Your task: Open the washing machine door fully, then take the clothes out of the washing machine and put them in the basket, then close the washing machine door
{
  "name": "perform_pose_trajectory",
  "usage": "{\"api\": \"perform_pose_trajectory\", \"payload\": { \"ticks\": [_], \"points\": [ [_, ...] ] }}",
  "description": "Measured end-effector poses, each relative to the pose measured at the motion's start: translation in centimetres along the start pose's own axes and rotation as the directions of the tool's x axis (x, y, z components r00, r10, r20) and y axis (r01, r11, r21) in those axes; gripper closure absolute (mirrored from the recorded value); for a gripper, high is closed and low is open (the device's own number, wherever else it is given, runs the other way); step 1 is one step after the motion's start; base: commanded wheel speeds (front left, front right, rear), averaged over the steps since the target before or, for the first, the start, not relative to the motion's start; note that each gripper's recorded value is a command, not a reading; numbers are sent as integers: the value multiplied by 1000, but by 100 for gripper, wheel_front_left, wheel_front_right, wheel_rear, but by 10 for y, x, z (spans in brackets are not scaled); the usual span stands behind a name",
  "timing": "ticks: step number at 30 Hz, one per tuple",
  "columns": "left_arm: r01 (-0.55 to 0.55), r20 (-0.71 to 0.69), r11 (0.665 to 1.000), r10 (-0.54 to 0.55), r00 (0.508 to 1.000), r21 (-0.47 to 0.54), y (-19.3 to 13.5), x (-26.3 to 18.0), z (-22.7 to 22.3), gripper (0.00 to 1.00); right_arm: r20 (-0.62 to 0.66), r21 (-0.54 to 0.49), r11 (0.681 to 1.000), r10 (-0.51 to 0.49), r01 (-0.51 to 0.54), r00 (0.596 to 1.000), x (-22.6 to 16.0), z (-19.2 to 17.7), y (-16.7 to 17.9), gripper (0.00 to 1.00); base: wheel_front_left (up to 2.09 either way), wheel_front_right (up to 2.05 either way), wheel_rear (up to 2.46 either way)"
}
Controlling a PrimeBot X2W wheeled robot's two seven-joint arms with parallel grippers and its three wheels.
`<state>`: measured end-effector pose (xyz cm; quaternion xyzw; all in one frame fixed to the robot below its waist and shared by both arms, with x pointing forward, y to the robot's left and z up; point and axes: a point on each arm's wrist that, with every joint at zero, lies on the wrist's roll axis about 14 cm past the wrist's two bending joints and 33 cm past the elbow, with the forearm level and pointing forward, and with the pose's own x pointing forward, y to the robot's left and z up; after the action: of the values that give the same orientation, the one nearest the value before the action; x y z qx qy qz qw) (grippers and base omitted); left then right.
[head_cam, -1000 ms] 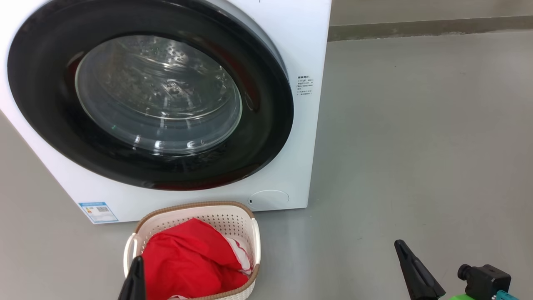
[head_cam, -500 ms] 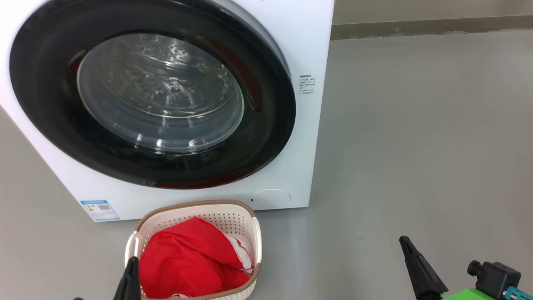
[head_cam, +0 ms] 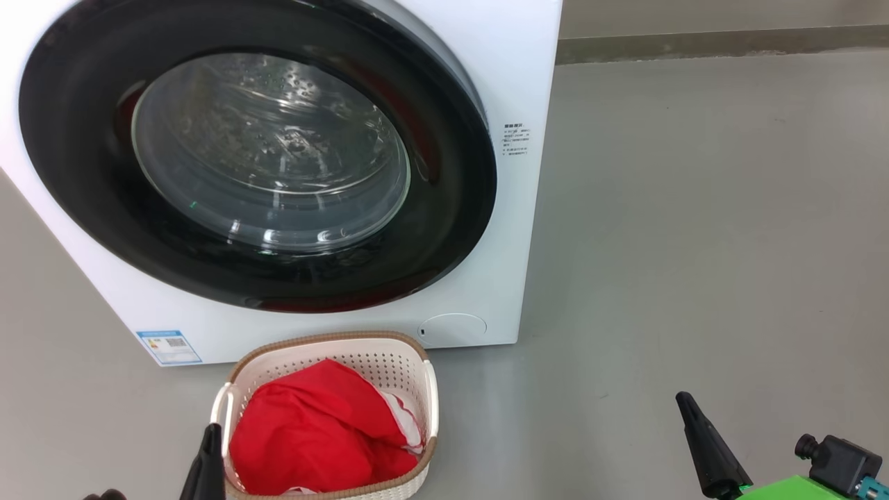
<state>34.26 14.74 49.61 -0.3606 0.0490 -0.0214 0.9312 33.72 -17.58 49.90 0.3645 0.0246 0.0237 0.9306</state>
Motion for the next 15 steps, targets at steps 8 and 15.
{"api": "perform_pose_trajectory", "payload": {
  "ticks": [8,15],
  "points": [
    [-10,-7,997,9,1000,-72,3,5,1,100,3,75,997,-5,4,1000,5,1,-2,100,0,0,0],
    [-27,-19,989,25,1000,-143,10,6,0,100,4,146,989,-12,12,1000,9,2,-4,100,0,0,0]
  ]
}}
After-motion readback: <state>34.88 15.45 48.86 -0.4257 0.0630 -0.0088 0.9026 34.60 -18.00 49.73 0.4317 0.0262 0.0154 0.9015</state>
